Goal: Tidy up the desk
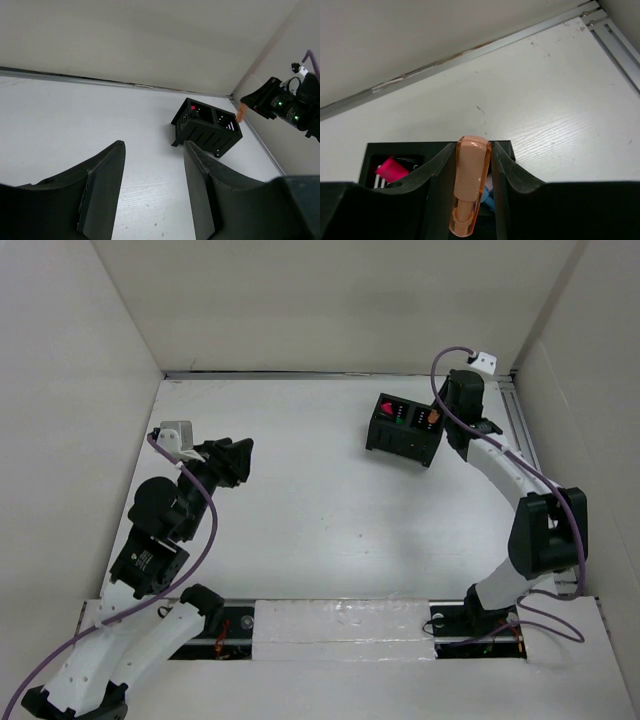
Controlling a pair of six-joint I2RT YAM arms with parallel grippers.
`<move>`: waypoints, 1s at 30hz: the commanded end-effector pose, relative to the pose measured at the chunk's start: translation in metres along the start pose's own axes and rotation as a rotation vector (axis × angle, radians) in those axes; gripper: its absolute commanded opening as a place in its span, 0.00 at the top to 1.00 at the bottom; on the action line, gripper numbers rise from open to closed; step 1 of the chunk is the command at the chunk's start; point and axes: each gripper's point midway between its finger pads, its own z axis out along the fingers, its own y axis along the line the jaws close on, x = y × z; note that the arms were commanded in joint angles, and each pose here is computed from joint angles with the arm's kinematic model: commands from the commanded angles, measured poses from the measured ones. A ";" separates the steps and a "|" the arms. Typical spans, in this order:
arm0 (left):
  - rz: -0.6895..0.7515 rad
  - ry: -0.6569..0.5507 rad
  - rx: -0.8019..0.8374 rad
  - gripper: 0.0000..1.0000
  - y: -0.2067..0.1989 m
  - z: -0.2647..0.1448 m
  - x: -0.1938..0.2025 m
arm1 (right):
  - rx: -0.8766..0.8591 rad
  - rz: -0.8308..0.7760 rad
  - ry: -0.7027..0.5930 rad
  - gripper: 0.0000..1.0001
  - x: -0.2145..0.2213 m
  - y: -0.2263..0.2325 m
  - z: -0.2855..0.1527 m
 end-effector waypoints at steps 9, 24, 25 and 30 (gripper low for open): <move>0.010 -0.019 0.029 0.53 -0.006 0.003 -0.005 | -0.010 -0.009 -0.047 0.68 -0.015 0.006 0.021; 0.017 -0.042 0.057 0.52 -0.009 -0.003 -0.010 | -0.191 -0.008 -0.062 0.44 -0.034 0.061 -0.030; 0.015 -0.042 0.059 0.52 -0.010 -0.003 -0.011 | -0.242 0.016 -0.095 0.45 -0.050 0.070 -0.050; 0.015 -0.030 0.072 0.48 -0.012 -0.002 -0.009 | -0.586 0.031 -0.110 0.83 -0.038 0.132 -0.134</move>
